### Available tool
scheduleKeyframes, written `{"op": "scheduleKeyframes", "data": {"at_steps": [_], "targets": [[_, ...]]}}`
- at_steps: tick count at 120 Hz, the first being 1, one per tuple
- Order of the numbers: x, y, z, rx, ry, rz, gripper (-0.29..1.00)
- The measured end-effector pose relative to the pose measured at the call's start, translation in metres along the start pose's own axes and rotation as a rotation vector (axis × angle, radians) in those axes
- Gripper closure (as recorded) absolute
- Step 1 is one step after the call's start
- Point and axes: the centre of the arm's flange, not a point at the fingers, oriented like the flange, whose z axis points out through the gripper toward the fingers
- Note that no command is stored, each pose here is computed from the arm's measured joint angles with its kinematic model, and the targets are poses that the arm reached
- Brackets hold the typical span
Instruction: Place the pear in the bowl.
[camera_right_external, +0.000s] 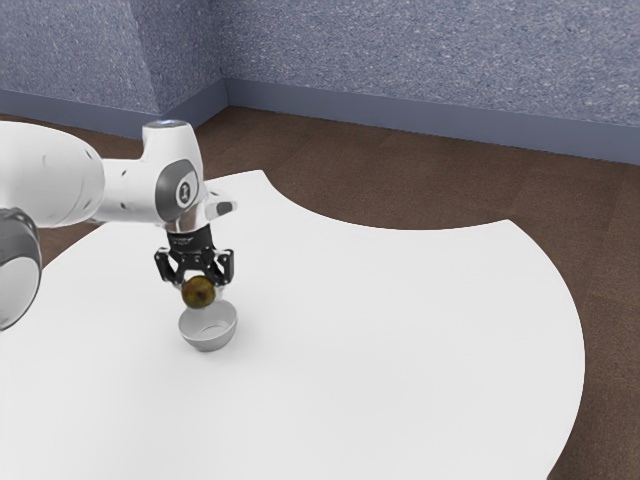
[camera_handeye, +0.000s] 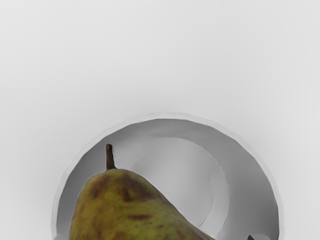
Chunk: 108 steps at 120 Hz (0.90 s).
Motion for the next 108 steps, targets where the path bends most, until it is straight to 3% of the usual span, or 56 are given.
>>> {"op": "scheduleKeyframes", "data": {"at_steps": [44, 80, 108], "targets": [[0.008, 0.009, -0.011, 0.031, 0.036, 0.051, 0.06], [-0.005, 0.07, -0.148, -0.004, 0.207, 0.25, 0.01], [-0.023, 0.105, -0.251, 0.066, 0.314, 0.37, 0.01]]}}
